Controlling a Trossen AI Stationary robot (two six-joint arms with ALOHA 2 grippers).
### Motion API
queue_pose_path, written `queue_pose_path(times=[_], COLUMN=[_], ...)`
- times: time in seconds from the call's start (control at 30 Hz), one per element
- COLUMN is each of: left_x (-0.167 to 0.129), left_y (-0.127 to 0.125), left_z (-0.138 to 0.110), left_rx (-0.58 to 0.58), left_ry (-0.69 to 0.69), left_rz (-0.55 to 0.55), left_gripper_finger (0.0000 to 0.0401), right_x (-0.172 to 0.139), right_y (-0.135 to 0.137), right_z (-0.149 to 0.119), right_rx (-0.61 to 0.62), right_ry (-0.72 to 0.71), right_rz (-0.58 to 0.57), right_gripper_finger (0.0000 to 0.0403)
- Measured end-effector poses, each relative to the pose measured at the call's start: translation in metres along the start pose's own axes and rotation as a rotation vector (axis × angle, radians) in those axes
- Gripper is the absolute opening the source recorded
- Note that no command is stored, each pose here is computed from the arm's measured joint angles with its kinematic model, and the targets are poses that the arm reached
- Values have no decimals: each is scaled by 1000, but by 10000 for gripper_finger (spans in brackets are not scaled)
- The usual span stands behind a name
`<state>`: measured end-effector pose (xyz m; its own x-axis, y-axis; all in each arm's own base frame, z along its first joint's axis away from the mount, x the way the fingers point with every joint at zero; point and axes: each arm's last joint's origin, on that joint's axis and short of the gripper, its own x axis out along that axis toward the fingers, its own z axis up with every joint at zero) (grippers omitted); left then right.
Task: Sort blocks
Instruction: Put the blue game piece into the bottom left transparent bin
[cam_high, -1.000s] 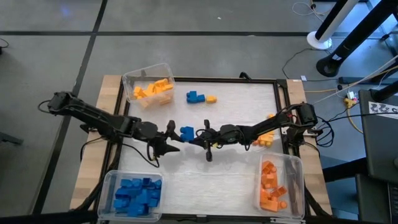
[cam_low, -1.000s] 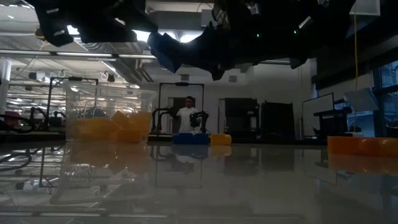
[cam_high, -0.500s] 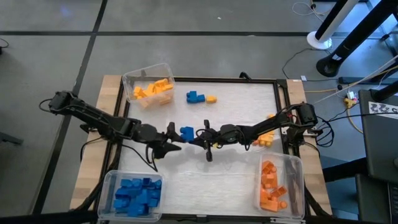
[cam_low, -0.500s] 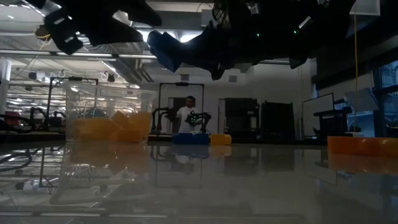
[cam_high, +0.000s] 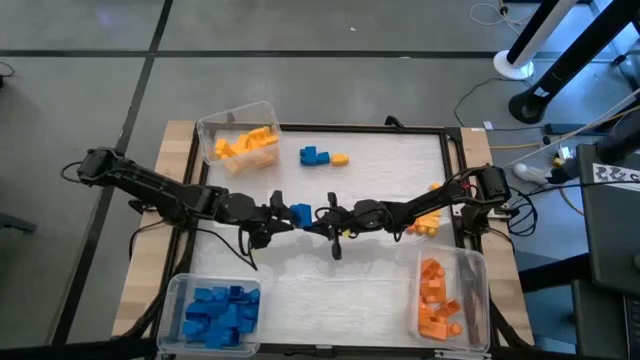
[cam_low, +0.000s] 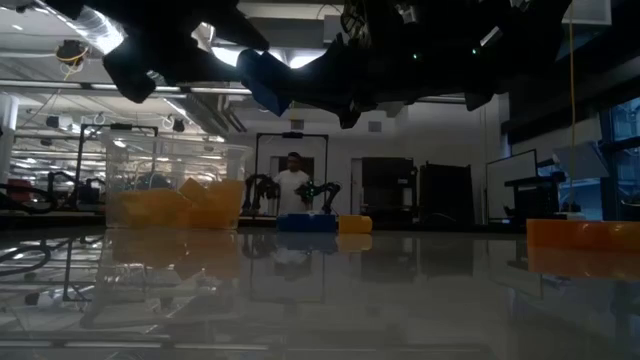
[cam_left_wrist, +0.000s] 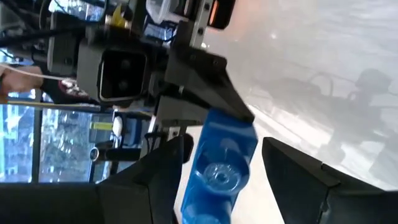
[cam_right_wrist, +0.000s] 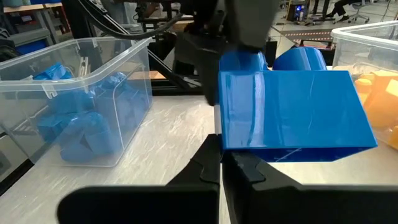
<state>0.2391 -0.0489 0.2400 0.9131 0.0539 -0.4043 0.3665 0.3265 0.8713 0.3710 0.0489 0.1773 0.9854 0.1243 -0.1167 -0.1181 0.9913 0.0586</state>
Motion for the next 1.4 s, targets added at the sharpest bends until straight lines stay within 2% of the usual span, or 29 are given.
queue_pose_path(times=[0.17, 0.3, 0.5, 0.6, 0.77, 0.93, 1.13, 1.4], left_x=[7, 18, 33, 33, 32, 32, 32, 28], left_y=[-1, -8, -11, -10, -9, -9, -10, -12], left_z=[-5, -7, -5, -4, -5, -5, -4, 4], left_rx=[-2, 93, 167, 168, 161, 155, 104, 124], left_ry=[27, 43, 32, 31, 72, 78, 78, 175], left_rz=[-12, -49, -6, 4, 22, 24, 26, 78], left_gripper_finger=[210, 210, 208, 189, 127, 122, 122, 122], right_x=[0, 0, 0, 0, 0, 0, 0, 0], right_y=[0, 0, 0, 0, 0, 0, 0, 0], right_z=[0, -2, -1, 0, 0, 0, 0, 1], right_rx=[0, 0, 0, -2, -5, -6, -7, -7], right_ry=[0, 13, 3, 1, 1, 3, 1, -7], right_rz=[0, 1, 2, 15, 17, 16, 15, -2], right_gripper_finger=[4, 4, 4, 4, 4, 9, 42, 122])
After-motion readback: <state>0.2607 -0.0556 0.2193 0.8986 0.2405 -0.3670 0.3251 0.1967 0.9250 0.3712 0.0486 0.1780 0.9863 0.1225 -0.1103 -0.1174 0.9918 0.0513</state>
